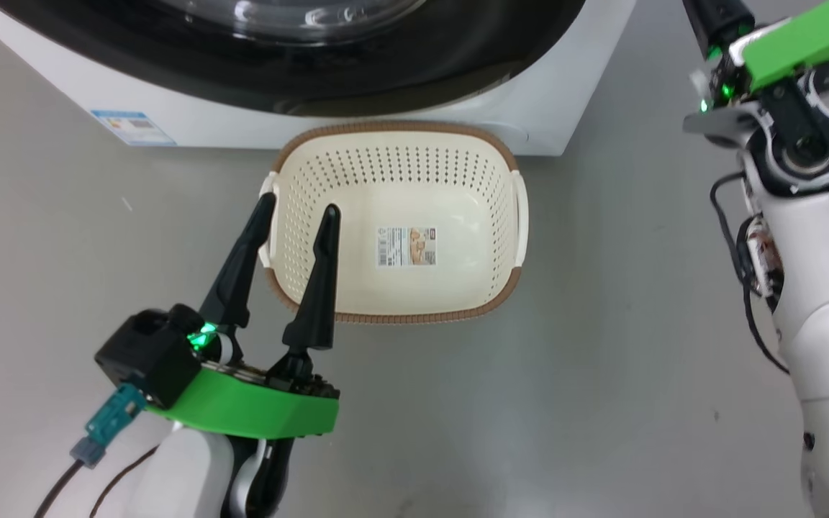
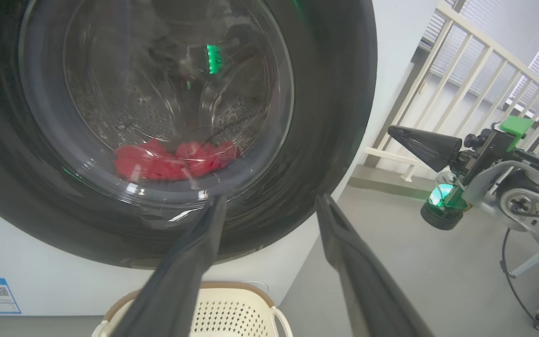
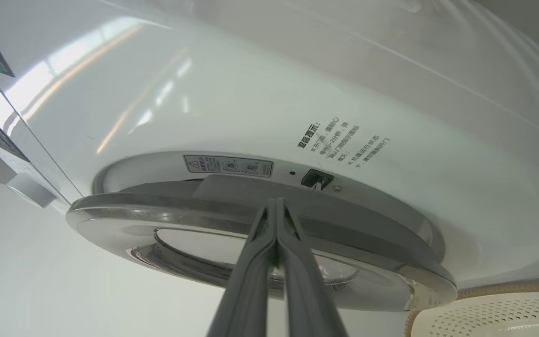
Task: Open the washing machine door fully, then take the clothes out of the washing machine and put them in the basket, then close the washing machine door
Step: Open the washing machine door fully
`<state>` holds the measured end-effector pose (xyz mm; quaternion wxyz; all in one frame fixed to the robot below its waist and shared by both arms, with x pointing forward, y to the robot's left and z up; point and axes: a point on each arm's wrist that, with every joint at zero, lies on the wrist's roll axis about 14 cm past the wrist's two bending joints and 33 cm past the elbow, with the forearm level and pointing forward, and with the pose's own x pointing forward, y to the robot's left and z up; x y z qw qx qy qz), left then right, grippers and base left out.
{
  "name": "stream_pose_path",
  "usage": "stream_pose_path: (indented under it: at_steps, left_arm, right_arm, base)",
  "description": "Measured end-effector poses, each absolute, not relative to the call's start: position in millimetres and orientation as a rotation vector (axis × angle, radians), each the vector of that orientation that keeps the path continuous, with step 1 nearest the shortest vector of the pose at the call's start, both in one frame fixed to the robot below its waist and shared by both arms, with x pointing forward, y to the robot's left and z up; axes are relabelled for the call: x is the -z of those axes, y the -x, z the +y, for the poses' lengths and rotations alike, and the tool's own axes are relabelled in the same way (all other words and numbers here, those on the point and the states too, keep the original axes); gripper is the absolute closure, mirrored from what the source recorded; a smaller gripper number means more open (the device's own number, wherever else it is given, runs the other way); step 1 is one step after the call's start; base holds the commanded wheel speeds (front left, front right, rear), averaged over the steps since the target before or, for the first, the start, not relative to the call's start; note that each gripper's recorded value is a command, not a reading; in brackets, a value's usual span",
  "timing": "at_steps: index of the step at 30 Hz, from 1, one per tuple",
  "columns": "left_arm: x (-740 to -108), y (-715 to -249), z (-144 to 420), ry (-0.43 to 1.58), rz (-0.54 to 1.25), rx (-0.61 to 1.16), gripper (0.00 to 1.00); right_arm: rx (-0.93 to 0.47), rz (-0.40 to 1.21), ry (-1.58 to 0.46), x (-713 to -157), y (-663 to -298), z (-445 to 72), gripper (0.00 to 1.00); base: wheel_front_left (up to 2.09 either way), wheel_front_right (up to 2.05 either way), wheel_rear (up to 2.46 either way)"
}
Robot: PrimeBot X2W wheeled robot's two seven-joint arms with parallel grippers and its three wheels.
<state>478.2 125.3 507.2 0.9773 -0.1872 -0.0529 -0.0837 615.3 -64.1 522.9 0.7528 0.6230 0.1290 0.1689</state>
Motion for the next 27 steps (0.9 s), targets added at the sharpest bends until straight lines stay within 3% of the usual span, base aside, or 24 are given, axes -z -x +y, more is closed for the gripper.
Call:
stream_pose_path:
  at_steps: [14, 27]
  left_arm:
    - [-476, -497, 128, 0.365, -0.054, 0.164, 0.0]
    - [-458, -497, 136, 0.353, -0.011, 0.141, 0.0]
  right_arm:
    - [-0.462, 0.415, -1.36, -506, -651, -41, 1.0]
    - [-0.535, 0.446, -1.359, -511, -668, -18, 1.0]
  base:
    - [0.0, 0.0, 0.0]
    - [0.0, 0.0, 0.0]
